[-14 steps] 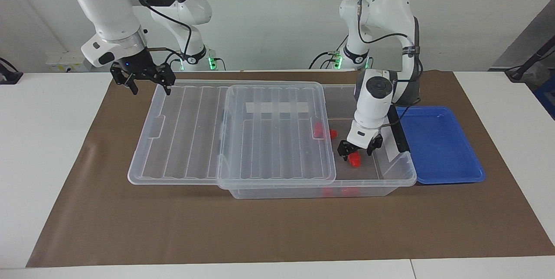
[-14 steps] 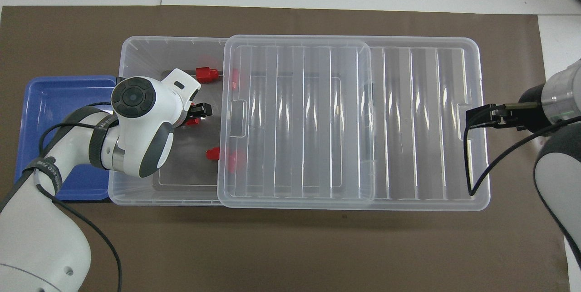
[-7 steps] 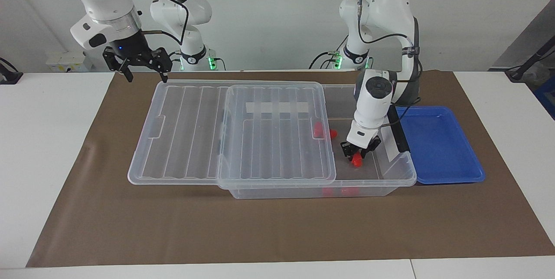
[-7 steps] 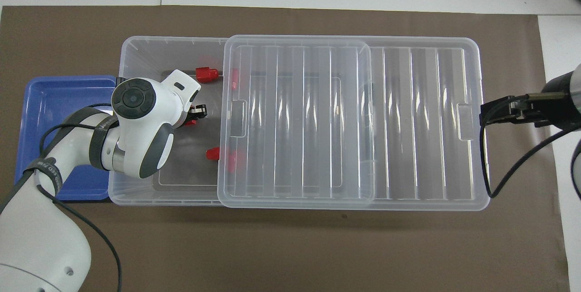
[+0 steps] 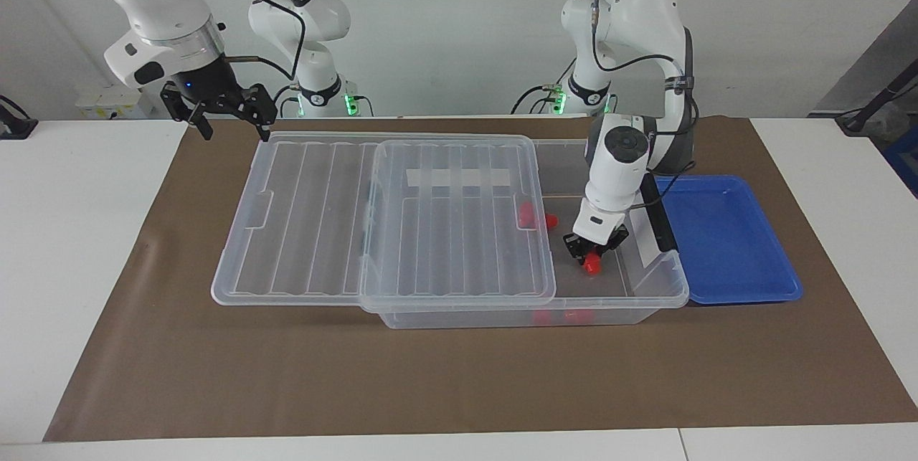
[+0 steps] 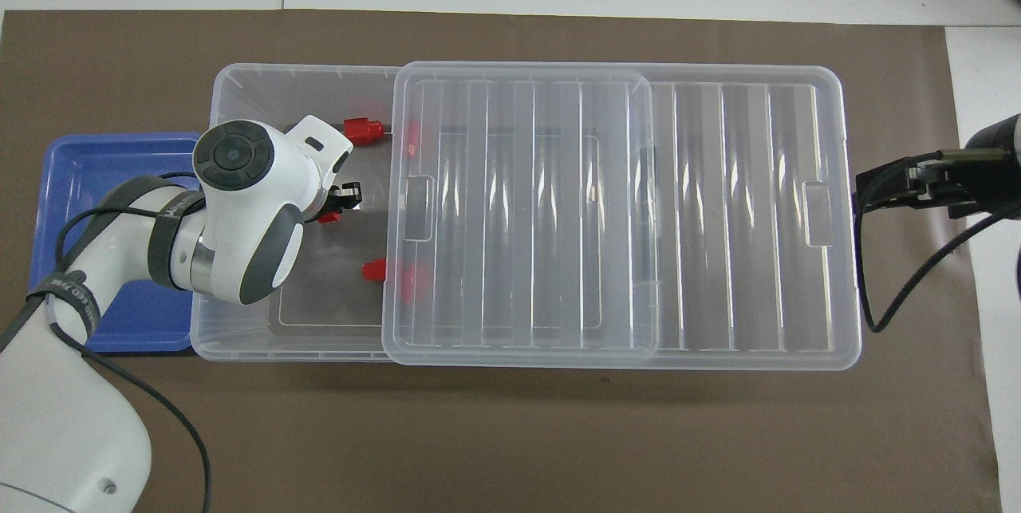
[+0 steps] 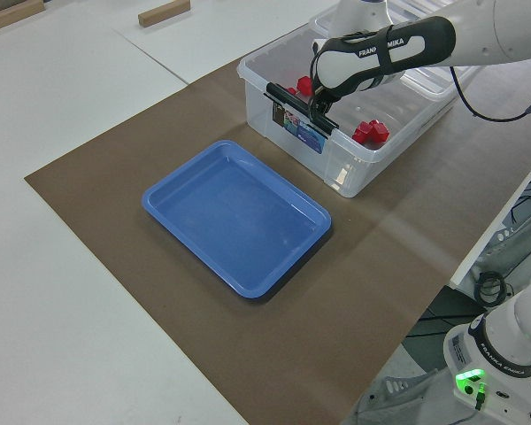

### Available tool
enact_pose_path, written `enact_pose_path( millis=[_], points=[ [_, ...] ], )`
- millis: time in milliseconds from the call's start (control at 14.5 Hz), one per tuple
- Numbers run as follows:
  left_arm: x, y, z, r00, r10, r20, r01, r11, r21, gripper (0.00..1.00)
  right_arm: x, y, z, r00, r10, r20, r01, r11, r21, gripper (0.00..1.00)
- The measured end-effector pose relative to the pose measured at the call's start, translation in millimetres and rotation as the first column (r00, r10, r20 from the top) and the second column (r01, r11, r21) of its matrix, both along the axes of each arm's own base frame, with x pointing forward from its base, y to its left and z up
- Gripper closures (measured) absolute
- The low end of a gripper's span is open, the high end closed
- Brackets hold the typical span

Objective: Place red block in blue tray from box
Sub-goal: 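Carry the red block over the box wall toward the blue tray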

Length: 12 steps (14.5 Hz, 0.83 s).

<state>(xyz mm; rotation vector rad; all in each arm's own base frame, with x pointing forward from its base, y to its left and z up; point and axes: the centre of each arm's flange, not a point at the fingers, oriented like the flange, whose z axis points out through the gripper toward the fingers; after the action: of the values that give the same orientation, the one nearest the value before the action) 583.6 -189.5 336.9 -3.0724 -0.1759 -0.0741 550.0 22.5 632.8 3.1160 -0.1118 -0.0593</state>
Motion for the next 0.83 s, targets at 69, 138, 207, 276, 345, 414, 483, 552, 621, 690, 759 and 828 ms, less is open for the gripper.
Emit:
enact_pose_path(
  millis=[69,138,207,276,345,414,483,552,621,690,759,828],
  points=[
    [3.2,-0.7,17.1,1.000,0.004,-0.012,-0.004,1.000,0.005,0.66,-0.3,-0.6,-0.2,1.000,-0.001,-0.003,0.001,1.000,0.000,0.00],
    [4.4,-0.7,35.5,1.000,0.009,-0.021,-0.008,1.000,0.008,0.66,-0.6,-0.9,-0.6,1.000,-0.002,-0.006,0.002,1.000,0.000,0.00],
    [4.1,0.1,54.6,0.999,0.015,-0.029,-0.015,1.000,0.008,0.66,-1.1,-1.6,-1.8,1.000,-0.004,-0.011,0.004,1.000,-0.001,0.00],
    [2.5,1.3,74.1,0.999,0.022,-0.039,-0.022,1.000,0.006,0.66,-1.9,-3.0,-3.7,1.000,-0.007,-0.018,0.007,1.000,-0.001,0.00],
    [0.3,2.6,93.1,0.998,0.027,-0.050,-0.027,1.000,0.007,0.66,-3.0,-5.3,-5.9,1.000,-0.012,-0.024,0.012,1.000,-0.002,0.00],
    [-1.6,4.0,112.0,0.998,0.031,-0.060,-0.031,0.999,0.010,0.66,-4.0,-7.4,-7.4,0.999,-0.016,-0.028,0.016,1.000,-0.002,0.00],
    [-3.2,5.6,130.0,0.997,0.036,-0.070,-0.035,0.999,0.014,0.66,-4.8,-8.8,-7.8,0.999,-0.018,-0.029,0.018,1.000,-0.002,0.00],
    [-4.5,7.2,145.9,0.996,0.040,-0.077,-0.039,0.999,0.017,0.66,-5.5,-9.5,-7.6,0.999,-0.020,-0.029,0.020,1.000,-0.002,0.00],
    [-5.5,9.4,161.1,0.995,0.045,-0.086,-0.043,0.999,0.020,0.66,-6.0,-9.8,-7.2,0.999,-0.020,-0.029,0.020,1.000,-0.002,0.00],
    [-6.3,12.1,173.3,0.995,0.047,-0.091,-0.045,0.999,0.023,0.66,-6.3,-9.9,-7.0,0.999,-0.020,-0.029,0.020,1.000,-0.002,0.00],
    [-6.7,15.5,182.2,0.995,0.044,-0.092,-0.042,0.999,0.023,0.66,-6.4,-10.0,-7.1,0.999,-0.020,-0.029,0.020,1.000,-0.002,0.00],
    [-6.6,22.1,189.6,0.995,0.036,-0.092,-0.034,0.999,0.021,0.66,-6.4,-10.1,-7.3,0.999,-0.021,-0.029,0.021,1.000,-0.002,0.00]
  ],
)
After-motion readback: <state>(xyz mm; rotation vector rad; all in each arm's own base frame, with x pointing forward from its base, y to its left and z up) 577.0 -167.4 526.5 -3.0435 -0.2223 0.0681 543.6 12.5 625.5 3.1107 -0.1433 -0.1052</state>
